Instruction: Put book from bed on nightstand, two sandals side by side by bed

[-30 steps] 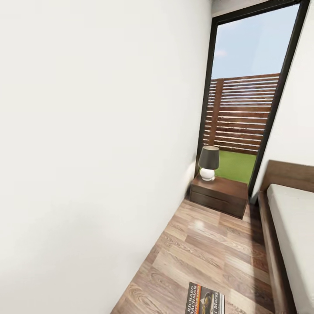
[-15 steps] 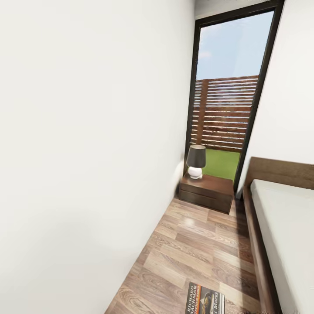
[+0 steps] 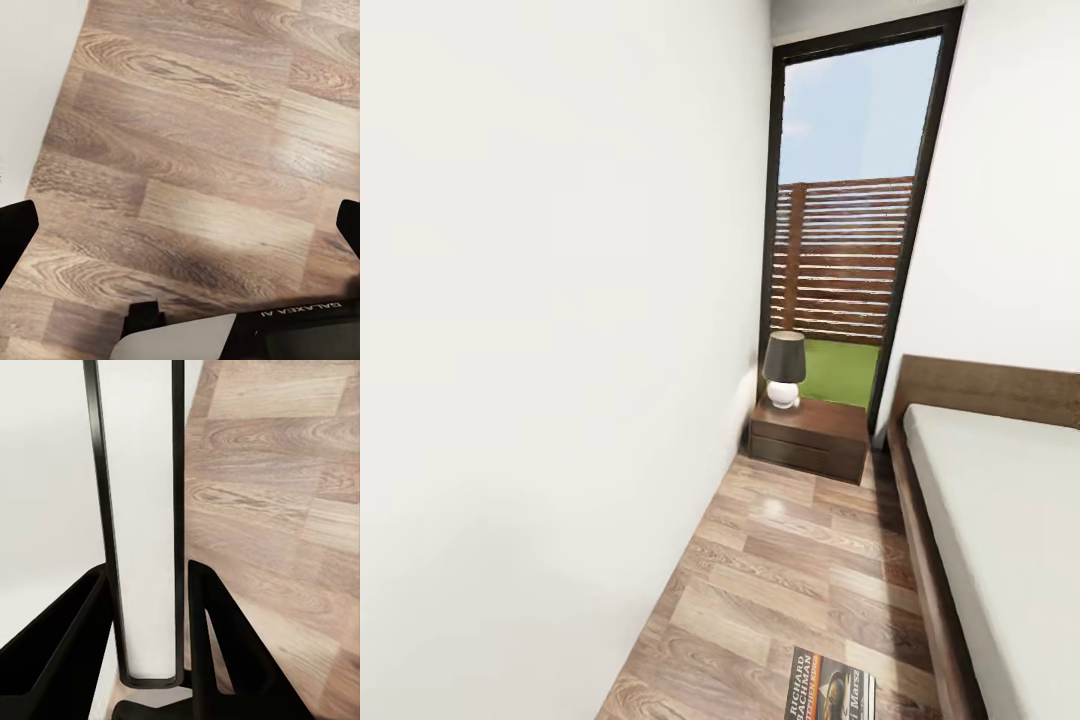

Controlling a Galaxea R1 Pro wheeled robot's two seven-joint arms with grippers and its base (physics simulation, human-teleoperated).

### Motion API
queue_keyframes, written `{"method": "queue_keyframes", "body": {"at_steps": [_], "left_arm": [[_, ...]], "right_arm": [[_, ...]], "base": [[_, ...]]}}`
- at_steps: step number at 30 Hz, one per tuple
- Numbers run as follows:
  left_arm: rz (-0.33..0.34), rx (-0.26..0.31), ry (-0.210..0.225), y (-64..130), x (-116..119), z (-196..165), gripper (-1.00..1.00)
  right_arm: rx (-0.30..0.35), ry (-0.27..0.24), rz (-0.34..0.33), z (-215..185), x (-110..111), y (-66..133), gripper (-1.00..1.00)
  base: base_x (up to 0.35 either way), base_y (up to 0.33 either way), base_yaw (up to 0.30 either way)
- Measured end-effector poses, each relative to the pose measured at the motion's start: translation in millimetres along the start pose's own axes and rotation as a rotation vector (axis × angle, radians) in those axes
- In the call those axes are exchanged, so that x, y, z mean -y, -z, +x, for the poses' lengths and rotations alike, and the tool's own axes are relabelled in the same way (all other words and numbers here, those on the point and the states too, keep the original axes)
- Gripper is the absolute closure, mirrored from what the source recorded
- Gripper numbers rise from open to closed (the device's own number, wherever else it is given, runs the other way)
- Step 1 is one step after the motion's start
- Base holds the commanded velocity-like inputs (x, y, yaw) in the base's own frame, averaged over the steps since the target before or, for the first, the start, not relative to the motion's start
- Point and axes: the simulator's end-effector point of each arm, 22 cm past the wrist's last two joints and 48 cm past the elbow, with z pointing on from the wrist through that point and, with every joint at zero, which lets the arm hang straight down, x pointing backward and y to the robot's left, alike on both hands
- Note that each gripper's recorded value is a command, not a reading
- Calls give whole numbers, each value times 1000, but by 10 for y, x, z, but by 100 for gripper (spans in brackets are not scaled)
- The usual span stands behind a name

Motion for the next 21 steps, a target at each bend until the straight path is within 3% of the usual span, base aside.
{"method": "queue_keyframes", "body": {"at_steps": [21], "left_arm": [[0,0,0,-2,1,0,-100]], "right_arm": [[-2,1,0,4,2,-1,100]], "base": [[13,12,-273]]}}
